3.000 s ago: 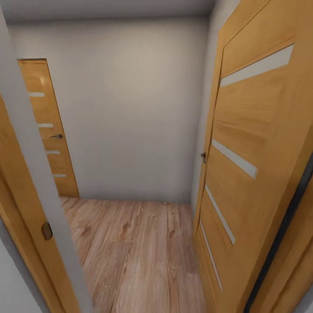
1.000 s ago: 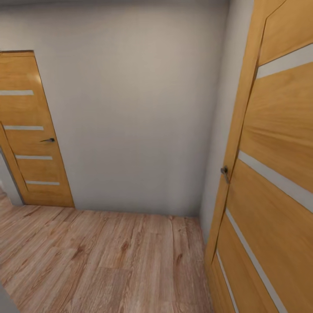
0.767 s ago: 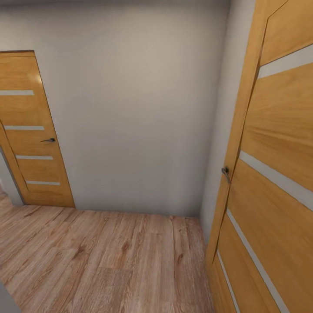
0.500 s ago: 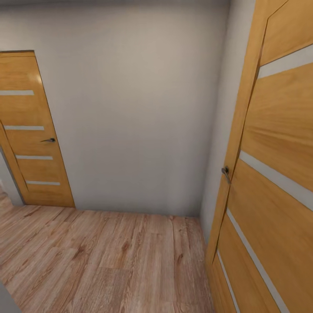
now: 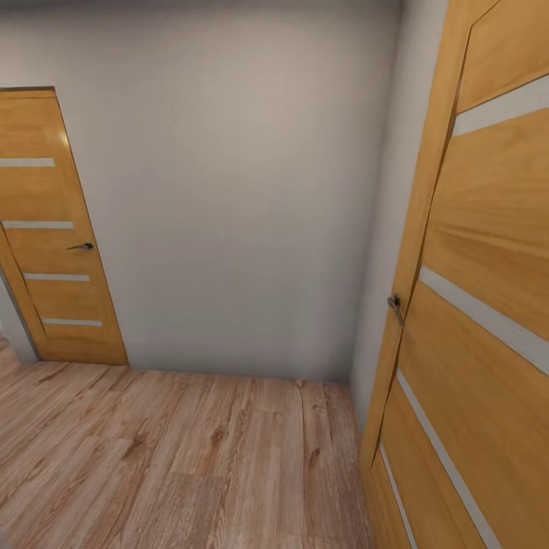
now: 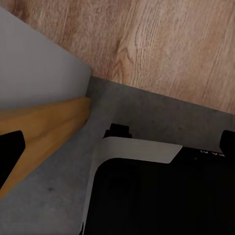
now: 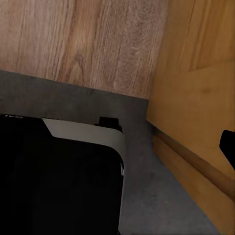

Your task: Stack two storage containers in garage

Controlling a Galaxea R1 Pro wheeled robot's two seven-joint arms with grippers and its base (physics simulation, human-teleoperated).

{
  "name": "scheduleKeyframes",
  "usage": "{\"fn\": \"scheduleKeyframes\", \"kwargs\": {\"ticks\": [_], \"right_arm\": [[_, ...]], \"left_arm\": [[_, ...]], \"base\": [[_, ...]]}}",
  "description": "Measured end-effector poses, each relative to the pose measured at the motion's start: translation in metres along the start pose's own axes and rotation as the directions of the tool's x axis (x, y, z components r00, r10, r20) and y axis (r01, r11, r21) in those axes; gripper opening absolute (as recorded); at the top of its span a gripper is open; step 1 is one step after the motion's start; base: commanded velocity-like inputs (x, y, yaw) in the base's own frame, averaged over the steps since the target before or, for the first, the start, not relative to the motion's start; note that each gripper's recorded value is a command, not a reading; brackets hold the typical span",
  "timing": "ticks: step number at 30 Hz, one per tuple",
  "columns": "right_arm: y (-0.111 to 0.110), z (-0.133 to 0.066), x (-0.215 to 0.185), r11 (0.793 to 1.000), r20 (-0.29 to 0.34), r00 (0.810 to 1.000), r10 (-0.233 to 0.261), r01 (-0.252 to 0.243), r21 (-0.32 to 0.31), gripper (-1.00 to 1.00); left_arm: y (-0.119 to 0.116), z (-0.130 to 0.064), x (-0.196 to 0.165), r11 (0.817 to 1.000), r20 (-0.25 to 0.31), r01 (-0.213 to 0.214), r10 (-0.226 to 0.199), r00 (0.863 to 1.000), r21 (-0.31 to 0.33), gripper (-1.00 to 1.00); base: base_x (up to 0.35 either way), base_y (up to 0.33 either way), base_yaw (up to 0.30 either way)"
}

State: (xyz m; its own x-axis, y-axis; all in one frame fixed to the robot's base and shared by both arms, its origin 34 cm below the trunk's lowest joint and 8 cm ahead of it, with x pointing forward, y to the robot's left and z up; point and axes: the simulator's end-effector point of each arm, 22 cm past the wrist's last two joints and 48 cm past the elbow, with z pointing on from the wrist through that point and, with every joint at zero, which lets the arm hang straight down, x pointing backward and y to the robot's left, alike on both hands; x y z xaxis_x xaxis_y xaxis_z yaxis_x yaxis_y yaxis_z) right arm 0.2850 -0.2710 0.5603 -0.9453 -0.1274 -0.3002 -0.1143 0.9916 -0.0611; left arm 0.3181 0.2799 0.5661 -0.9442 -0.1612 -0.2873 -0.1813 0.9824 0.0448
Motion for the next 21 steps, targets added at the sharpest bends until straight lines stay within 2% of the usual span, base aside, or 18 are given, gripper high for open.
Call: {"fn": "scheduleKeyframes", "kwargs": {"ticks": [21], "right_arm": [[0.0000,-0.0002,0.0002,1.000,0.000,1.000,0.001,-0.001,0.000,1.00]], "left_arm": [[0.0021,-0.0001,0.0006,1.000,-0.003,0.000,0.000,1.000,-0.002,1.00]], "base": [[0.303,0.000,0.000]]}}
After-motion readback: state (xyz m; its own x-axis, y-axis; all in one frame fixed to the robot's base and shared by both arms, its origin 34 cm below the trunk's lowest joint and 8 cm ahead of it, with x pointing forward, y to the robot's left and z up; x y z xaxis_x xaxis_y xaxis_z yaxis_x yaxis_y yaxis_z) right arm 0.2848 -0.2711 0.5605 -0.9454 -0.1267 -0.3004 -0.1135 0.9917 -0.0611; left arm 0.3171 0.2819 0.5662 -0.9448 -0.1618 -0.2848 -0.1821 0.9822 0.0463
